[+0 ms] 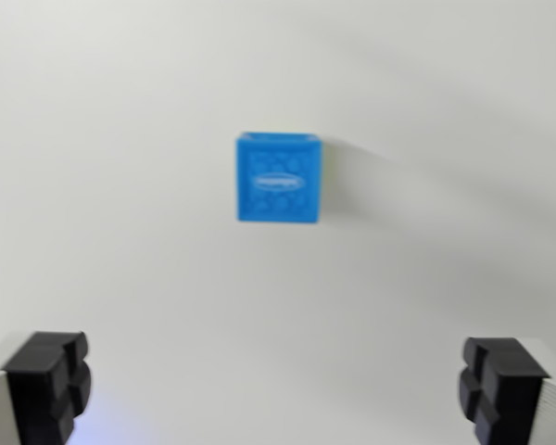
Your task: Stack cube
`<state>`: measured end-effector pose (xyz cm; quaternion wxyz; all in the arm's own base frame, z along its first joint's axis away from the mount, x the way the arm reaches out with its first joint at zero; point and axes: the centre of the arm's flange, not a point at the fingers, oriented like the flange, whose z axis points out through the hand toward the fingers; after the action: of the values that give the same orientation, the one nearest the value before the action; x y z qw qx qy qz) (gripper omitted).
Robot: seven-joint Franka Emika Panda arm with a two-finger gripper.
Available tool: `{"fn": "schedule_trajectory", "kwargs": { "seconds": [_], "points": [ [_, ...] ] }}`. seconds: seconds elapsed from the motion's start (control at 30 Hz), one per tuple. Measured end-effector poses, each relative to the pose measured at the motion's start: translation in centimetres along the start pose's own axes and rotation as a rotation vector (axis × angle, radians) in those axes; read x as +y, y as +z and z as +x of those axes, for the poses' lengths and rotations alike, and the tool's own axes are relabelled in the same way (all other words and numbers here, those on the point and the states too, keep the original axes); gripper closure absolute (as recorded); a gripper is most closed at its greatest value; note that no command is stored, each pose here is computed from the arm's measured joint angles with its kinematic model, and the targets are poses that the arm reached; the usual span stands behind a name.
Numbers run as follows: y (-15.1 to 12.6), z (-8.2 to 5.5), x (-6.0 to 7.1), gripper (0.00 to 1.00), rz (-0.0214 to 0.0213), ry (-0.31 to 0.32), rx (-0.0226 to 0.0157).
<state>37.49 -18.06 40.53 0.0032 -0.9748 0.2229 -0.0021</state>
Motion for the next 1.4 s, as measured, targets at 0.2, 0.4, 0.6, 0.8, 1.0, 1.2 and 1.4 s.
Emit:
{"fn": "schedule_trajectory", "kwargs": {
  "seconds": [0.2,0.4,0.6,0.8,1.0,1.2,1.4],
  "points": [
    [-1.9,0.0,0.0,0.00,0.0001,0.000,-0.0006],
    [-3.6,0.1,0.0,0.00,-0.0003,0.000,-0.0008],
    [-4.9,0.1,0.0,0.00,-0.0008,0.000,-0.0007],
    [-5.8,0.1,0.0,0.00,-0.0015,-0.001,-0.0011],
    [-6.2,0.1,0.0,0.00,-0.0018,-0.001,-0.0007],
    [-6.2,0.1,0.0,0.00,-0.0018,-0.001,-0.0006],
    [-6.2,0.1,0.0,0.00,-0.0018,-0.001,-0.0006]
  ]
}}
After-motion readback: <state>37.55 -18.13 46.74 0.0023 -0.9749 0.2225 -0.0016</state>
